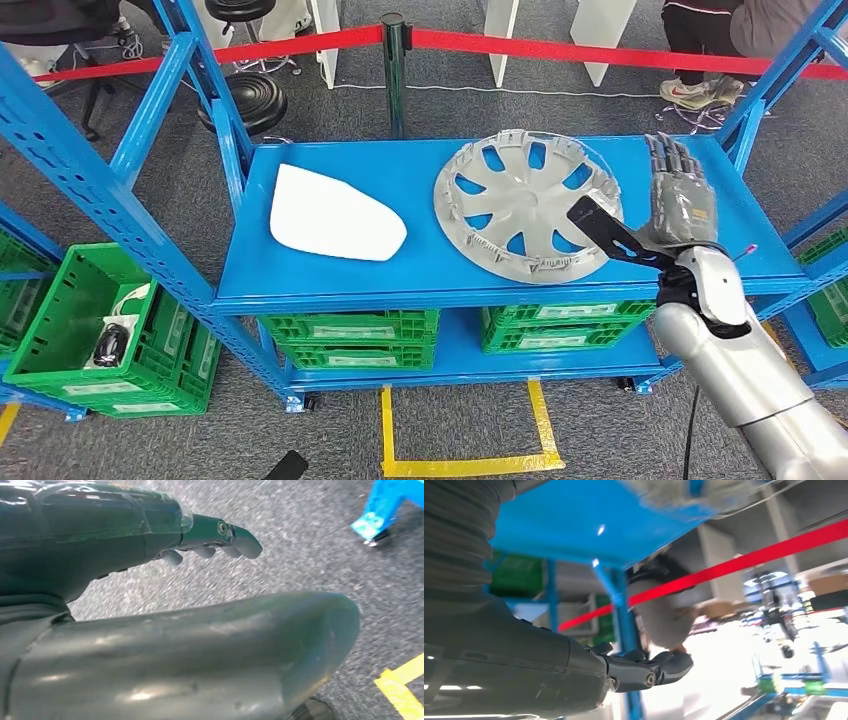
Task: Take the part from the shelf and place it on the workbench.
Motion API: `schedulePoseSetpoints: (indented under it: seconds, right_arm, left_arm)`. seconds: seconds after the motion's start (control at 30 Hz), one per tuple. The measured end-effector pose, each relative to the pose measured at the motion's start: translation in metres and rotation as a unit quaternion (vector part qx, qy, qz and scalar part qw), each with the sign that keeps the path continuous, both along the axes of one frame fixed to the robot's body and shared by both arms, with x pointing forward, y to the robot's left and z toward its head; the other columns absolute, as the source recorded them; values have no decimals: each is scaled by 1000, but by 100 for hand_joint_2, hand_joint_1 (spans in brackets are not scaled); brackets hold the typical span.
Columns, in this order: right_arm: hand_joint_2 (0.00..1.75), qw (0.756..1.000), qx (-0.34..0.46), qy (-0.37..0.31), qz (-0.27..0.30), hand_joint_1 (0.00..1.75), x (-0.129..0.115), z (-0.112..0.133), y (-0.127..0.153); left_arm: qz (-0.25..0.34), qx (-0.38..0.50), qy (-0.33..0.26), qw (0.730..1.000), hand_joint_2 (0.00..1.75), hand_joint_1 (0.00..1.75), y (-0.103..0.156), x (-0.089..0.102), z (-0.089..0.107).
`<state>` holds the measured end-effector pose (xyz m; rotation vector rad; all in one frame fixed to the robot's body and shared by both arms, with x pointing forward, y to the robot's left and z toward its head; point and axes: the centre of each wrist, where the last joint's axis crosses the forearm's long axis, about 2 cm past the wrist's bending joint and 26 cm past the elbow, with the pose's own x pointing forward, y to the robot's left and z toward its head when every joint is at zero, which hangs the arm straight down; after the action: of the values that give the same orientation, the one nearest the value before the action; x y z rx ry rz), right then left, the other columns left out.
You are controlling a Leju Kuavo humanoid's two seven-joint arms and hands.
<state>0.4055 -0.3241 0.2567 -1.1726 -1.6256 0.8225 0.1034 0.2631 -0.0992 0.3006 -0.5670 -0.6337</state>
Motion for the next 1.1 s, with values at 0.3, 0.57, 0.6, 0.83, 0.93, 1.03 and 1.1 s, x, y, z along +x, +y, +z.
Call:
schedulePoseSetpoints:
  seconds: [0.3, 0.57, 0.6, 0.83, 0.93, 1.03, 1.1]
  right_arm:
    - [175, 993, 7, 80, 84, 0, 19, -4, 59]
    - [175, 986, 23, 134, 94, 0, 15, -56, 61]
    - [175, 986, 25, 141, 91, 0, 13, -63, 58]
    - [175, 980, 19, 183, 68, 0, 2, -97, 44]
    - [175, 979, 16, 195, 61, 0, -1, -105, 39]
    - [175, 978, 14, 198, 55, 0, -1, -108, 36]
    - [175, 978, 13, 201, 53, 0, -2, -110, 34]
  left_arm:
    - [-22, 2, -11, 1000, 0, 0, 4, 27, 7]
    - [-18, 22, -10, 1000, 0, 0, 27, 26, 5]
    - [-16, 24, -11, 1000, 0, 0, 31, 24, 5]
    - [-6, 37, -9, 999, 0, 0, 51, 15, 3]
    - [-5, 40, -9, 999, 0, 0, 55, 13, 3]
    - [-4, 41, -9, 999, 0, 0, 58, 11, 2]
    - [-1, 41, -11, 999, 0, 0, 60, 11, 3]
